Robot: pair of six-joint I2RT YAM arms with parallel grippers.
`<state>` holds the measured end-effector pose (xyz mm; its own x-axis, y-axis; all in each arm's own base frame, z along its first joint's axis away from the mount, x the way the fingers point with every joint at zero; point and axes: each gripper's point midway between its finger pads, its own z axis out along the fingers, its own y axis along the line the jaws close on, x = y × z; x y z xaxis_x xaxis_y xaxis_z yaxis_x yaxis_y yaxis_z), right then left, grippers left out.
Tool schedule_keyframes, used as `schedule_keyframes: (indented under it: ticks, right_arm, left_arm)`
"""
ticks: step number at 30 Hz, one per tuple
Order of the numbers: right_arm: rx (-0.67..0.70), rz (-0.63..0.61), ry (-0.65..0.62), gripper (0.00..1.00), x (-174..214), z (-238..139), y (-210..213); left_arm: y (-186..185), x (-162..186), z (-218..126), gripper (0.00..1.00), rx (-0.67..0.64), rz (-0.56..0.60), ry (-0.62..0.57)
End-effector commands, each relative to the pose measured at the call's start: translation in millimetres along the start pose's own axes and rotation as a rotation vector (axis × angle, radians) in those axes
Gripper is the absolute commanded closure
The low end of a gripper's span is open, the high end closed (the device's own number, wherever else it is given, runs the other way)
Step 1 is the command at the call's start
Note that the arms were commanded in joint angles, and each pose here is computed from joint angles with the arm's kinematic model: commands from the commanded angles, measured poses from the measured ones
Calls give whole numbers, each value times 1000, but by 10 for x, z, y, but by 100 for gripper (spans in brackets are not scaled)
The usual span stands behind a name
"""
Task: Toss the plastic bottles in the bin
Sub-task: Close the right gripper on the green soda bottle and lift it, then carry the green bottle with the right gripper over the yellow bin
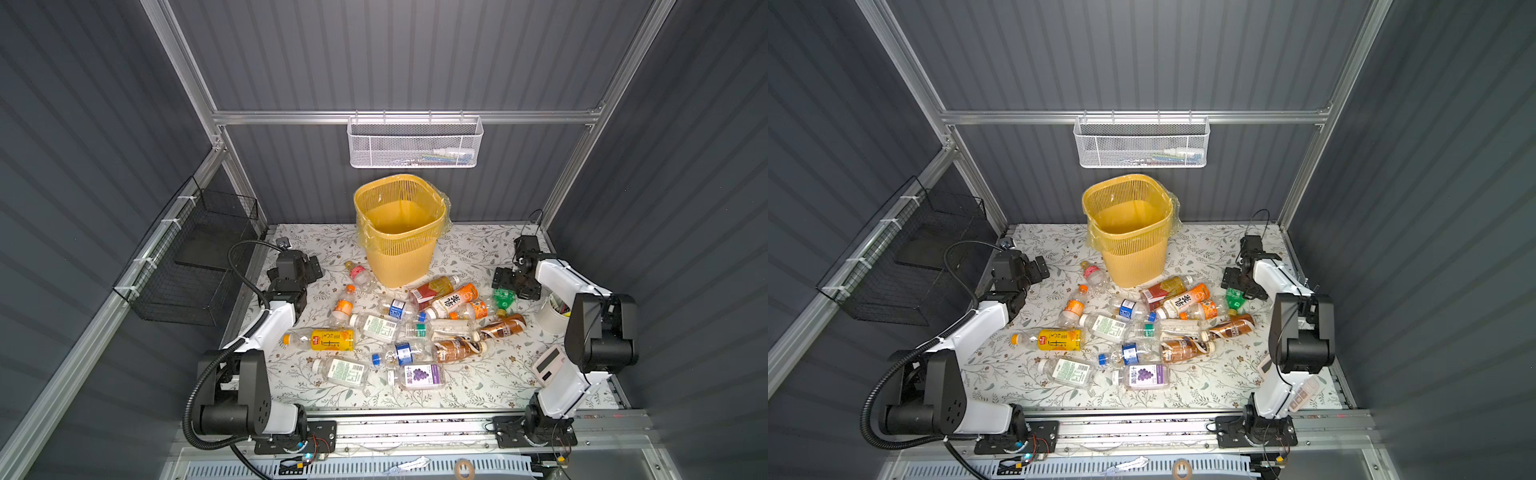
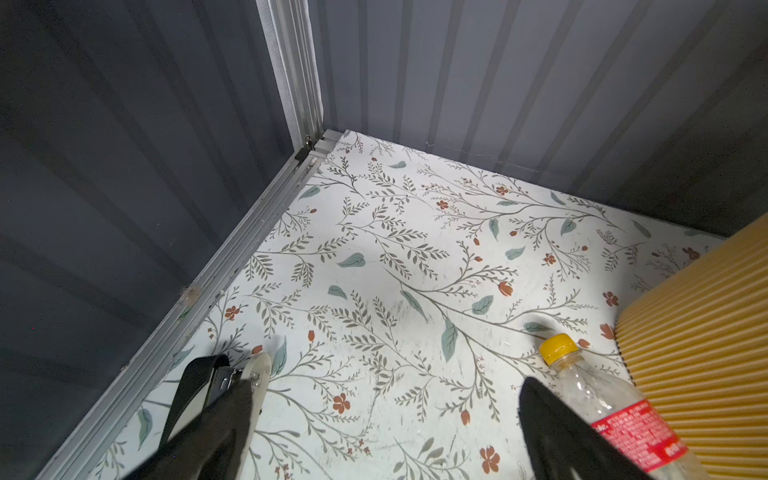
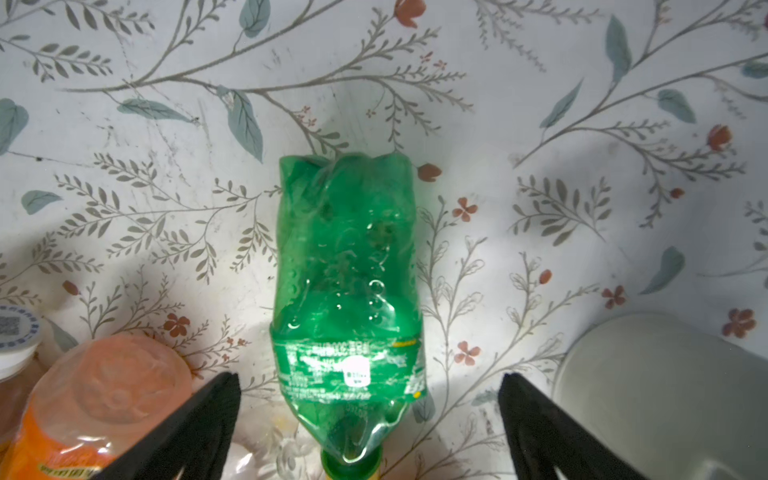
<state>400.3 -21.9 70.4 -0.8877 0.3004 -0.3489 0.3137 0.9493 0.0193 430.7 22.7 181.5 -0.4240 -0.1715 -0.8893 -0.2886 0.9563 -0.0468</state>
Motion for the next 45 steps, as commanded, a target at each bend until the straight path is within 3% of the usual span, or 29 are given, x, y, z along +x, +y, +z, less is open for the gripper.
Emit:
schedule_keyframes:
  ticks: [1,12,24,31,38,45]
  right_arm:
    - [37,6,39,1,20,68,-17]
    - [100,-38,107,8,39,291,-37]
    - [-8,-25,88,27,-67,297,147]
    - [-134,62,-166,39,-570,-453,126]
    - [-272,118,-514,42,-1093,-1824,94]
    - [-676,135,-806,45,-1517,-3234,690]
  left_arm:
    - [48,57,-48,0,-6,-12,14]
    - [82,58,-77,0,-21,-19,11]
    - [102,50,-105,0,-28,-33,11]
    - [140,79,-122,0,-44,-70,11]
    - [145,75,-133,0,-45,-90,8]
    - [85,117,-163,0,-1,-119,17]
